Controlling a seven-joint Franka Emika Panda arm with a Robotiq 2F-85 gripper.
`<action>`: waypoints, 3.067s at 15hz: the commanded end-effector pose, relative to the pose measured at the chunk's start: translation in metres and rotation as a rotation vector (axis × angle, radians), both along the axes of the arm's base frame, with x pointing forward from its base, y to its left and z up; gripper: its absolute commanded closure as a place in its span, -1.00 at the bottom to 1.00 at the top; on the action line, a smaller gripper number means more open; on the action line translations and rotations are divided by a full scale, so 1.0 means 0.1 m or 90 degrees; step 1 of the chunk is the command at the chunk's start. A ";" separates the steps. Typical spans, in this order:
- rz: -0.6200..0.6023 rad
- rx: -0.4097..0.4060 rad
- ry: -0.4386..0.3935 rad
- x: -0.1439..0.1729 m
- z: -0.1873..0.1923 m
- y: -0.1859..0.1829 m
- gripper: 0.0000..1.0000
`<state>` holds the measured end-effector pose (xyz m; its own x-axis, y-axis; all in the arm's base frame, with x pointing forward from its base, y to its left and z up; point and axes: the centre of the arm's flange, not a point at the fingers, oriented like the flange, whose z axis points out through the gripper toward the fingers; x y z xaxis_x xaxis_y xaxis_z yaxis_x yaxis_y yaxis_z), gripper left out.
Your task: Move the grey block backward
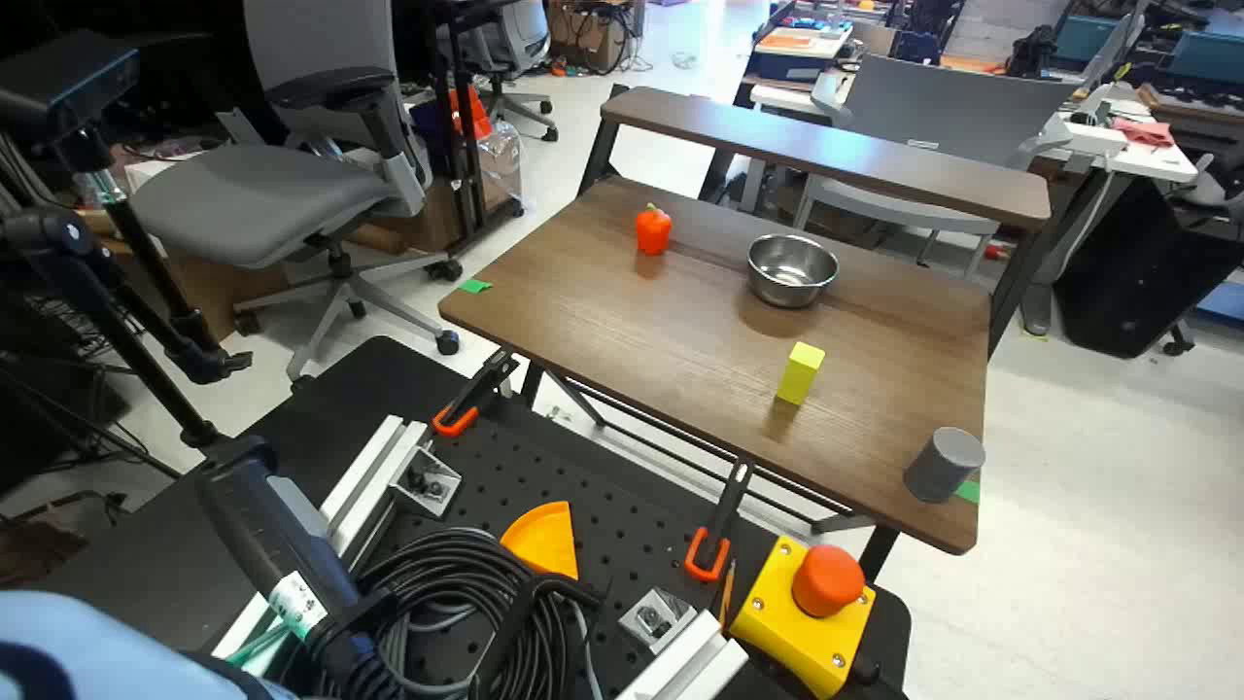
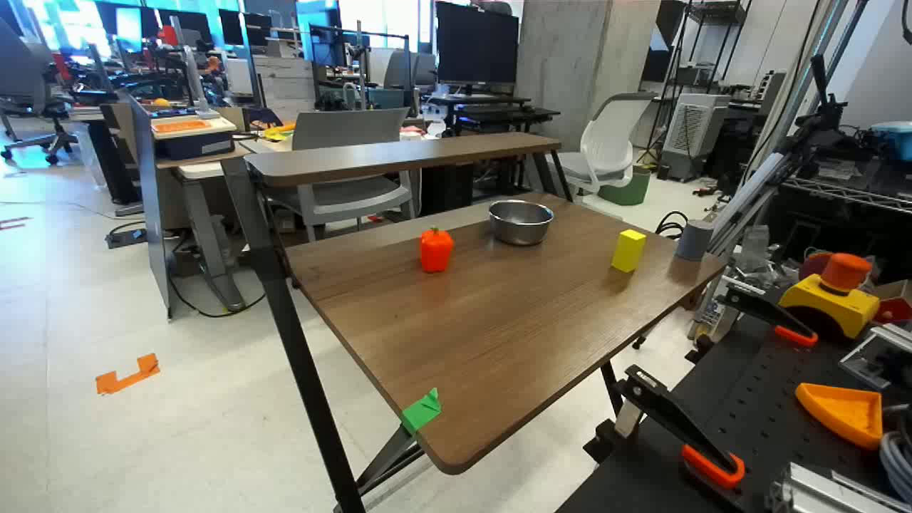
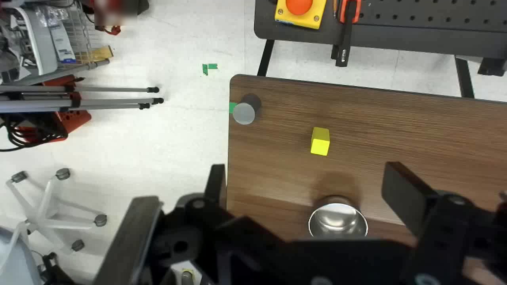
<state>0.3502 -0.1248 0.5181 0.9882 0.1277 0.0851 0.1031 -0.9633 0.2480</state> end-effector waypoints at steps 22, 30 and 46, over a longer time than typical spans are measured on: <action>-0.223 0.181 0.074 1.45 -0.94 -1.05 -1.00; -0.261 0.121 0.177 1.90 -2.10 -1.37 -1.00; -0.152 0.003 0.365 2.00 -3.63 -1.35 -1.00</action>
